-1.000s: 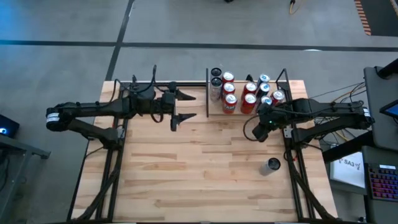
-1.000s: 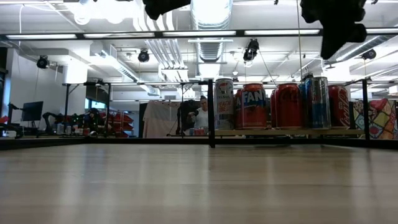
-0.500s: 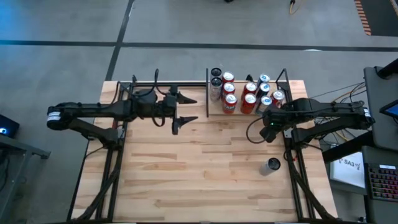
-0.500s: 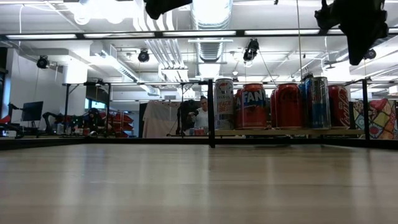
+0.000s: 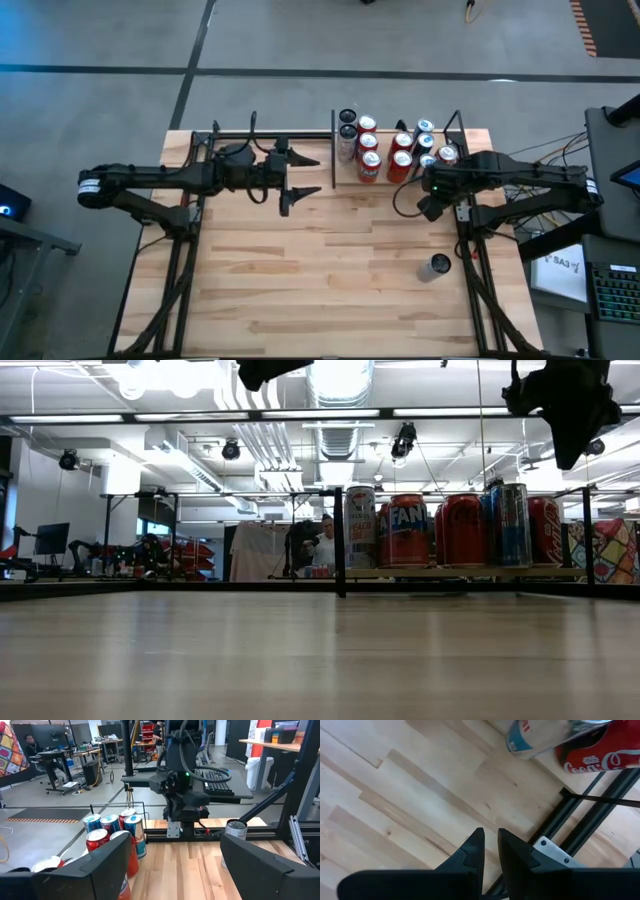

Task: Place canned beverage on shelf
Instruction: Put the blue soda can on the shelf aligned with the other blue soda cans

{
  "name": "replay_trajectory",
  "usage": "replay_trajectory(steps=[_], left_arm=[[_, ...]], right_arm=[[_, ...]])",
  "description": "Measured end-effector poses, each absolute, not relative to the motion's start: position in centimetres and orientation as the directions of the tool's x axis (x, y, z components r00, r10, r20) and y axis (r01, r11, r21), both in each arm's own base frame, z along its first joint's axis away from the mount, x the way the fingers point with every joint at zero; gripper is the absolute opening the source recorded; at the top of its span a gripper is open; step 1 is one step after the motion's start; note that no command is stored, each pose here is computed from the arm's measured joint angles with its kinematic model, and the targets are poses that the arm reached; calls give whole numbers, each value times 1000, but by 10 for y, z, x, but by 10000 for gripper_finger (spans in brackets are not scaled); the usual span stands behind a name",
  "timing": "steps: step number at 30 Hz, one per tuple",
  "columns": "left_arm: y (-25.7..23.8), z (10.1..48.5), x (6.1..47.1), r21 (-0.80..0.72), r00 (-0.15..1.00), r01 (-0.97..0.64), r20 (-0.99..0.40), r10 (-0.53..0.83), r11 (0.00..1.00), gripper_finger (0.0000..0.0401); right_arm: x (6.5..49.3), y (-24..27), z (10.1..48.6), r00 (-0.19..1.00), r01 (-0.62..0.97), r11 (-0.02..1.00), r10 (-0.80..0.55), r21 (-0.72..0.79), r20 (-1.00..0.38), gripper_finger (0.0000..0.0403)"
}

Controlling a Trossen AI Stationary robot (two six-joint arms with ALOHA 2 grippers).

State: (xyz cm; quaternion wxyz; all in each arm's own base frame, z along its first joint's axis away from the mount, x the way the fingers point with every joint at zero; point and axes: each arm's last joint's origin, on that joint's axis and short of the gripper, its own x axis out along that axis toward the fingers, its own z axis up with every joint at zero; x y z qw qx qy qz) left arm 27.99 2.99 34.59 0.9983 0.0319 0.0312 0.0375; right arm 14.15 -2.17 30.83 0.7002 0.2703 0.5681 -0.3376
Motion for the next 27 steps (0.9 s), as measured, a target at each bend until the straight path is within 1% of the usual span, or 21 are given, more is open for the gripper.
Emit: replay_trajectory(steps=[7,15,21,27], left_arm=[[30,342,284,66,995,-72,-69,77,995,292],[30,343,284,93,995,-72,-59,77,993,292],[32,343,284,115,989,-129,-59,137,985,292],[33,343,284,125,987,-144,-58,152,982,292]], right_arm=[[140,-29,308,116,800,600,-180,-15,-977,43],[139,-35,308,112,799,600,-188,-24,-976,43],[141,-44,309,107,807,587,-263,-71,-959,43],[144,-58,307,105,807,585,-279,-82,-955,43]])
